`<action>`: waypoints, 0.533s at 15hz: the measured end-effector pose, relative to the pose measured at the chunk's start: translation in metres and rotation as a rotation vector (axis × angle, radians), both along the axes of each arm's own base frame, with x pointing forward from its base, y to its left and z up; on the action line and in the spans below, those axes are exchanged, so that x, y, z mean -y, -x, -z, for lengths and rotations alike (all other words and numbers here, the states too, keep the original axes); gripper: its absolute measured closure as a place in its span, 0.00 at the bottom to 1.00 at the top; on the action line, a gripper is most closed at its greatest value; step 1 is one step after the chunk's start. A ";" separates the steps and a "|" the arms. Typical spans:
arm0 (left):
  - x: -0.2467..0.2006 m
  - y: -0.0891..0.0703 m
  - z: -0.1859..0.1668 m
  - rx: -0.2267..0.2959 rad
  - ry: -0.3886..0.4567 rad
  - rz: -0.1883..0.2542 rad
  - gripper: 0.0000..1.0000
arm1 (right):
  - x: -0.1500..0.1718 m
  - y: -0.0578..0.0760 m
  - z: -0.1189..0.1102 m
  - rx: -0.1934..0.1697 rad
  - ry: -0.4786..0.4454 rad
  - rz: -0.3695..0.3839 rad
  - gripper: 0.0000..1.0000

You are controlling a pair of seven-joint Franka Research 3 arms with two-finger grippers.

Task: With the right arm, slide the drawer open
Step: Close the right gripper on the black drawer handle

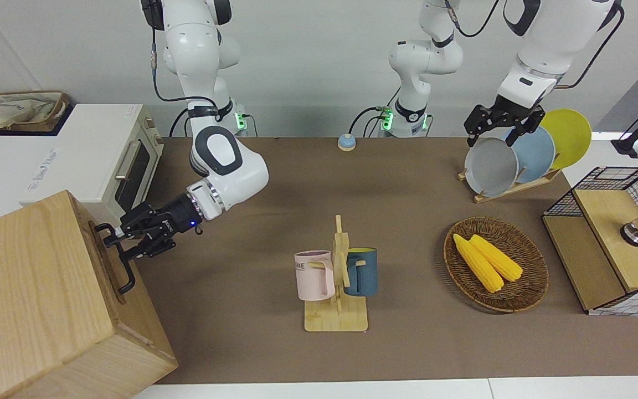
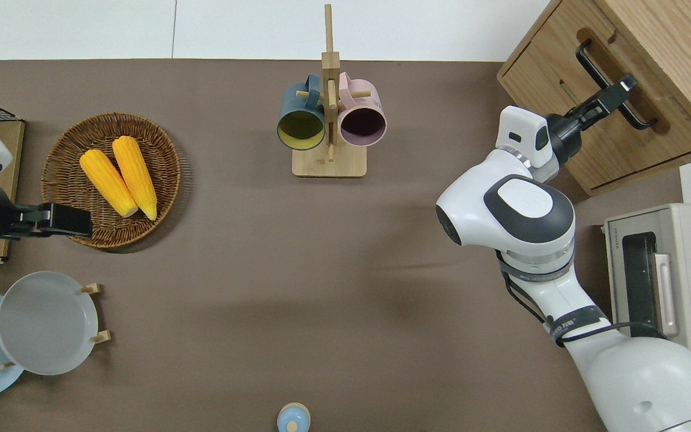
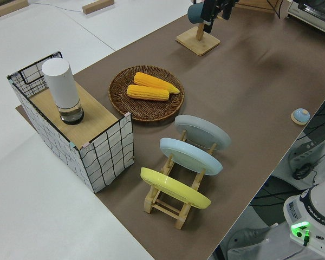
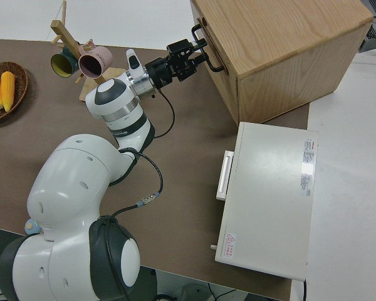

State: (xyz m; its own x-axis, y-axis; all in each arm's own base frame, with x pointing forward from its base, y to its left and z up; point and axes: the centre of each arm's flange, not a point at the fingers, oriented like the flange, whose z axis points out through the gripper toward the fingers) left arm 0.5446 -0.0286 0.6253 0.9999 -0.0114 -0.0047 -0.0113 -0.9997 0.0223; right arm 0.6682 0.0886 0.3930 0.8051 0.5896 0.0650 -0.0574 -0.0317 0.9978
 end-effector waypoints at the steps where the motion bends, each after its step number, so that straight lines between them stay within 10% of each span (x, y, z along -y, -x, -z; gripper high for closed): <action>1: 0.000 0.000 0.000 0.000 0.000 0.000 0.00 | 0.000 0.000 0.000 0.001 -0.001 0.000 0.38; 3: 0.000 0.000 0.000 0.000 0.000 0.000 0.00 | 0.000 0.000 0.000 0.018 -0.014 0.000 0.68; 8: 0.000 0.000 0.000 0.000 0.000 0.000 0.00 | -0.001 0.000 0.005 0.017 -0.016 -0.004 0.82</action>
State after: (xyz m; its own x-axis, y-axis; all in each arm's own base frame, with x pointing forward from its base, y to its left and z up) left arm 0.5446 -0.0286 0.6253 0.9999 -0.0114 -0.0048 -0.0113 -0.9997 0.0223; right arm 0.6684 0.0893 0.3885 0.8013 0.5917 0.0882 -0.0740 -0.0483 0.9961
